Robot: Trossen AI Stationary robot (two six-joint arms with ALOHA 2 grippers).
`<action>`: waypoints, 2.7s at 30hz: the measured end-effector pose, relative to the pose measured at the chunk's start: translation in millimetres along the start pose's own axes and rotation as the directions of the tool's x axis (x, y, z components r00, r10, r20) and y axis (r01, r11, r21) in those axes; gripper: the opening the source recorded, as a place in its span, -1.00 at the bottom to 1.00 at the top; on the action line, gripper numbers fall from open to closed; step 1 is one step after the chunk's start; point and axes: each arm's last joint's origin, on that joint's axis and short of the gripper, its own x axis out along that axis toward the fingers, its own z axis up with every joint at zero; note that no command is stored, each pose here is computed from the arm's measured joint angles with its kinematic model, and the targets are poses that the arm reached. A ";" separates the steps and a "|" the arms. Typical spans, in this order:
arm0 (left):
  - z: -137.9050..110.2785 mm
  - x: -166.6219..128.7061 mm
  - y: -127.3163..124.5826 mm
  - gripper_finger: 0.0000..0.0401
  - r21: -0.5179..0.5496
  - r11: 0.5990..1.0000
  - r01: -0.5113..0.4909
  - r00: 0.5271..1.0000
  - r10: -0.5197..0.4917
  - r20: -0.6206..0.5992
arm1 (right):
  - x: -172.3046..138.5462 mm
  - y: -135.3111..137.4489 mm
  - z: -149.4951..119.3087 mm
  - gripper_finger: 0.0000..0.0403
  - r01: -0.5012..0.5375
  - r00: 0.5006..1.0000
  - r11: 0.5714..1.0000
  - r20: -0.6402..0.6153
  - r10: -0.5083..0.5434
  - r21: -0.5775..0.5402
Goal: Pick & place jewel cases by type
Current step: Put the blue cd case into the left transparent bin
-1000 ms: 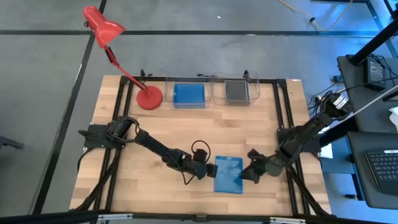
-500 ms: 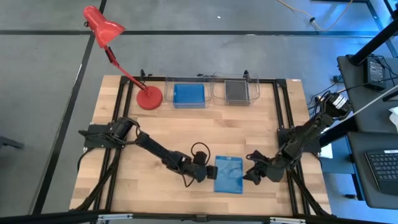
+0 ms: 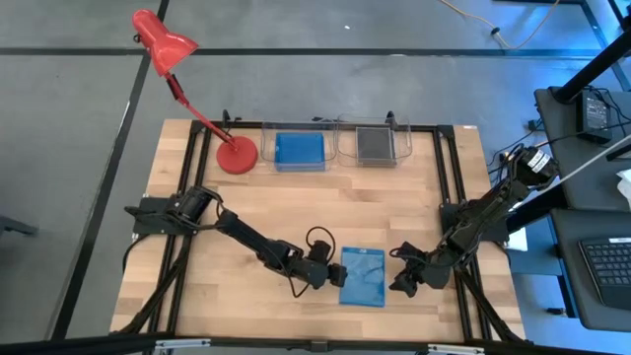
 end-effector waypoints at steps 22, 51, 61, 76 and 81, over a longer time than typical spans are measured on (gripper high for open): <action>-0.1 0.4 -7.2 0.24 -0.080 0.993 0.087 0.996 -0.087 0.008 | 0.4 4.8 2.5 0.26 -0.050 0.998 0.999 0.026 0.049 0.019; 1.6 0.6 4.4 0.23 -0.112 0.993 -0.046 0.999 0.043 -0.029 | 18.9 -8.8 -0.4 0.26 0.055 0.996 0.997 0.070 -0.058 0.052; 1.7 0.7 4.2 0.23 -0.107 0.993 -0.041 0.999 0.038 -0.025 | 31.1 -6.8 3.9 0.26 0.009 0.996 0.996 0.090 -0.017 0.086; 1.4 0.6 3.3 0.23 -0.114 0.993 -0.033 0.999 0.028 -0.043 | 43.9 -7.7 6.3 0.26 -0.024 0.993 0.994 0.117 0.012 0.103; 1.0 0.6 2.7 0.23 -0.121 0.992 -0.030 0.998 0.022 -0.061 | 48.3 -6.7 6.0 0.26 -0.023 0.992 0.995 0.123 0.010 0.101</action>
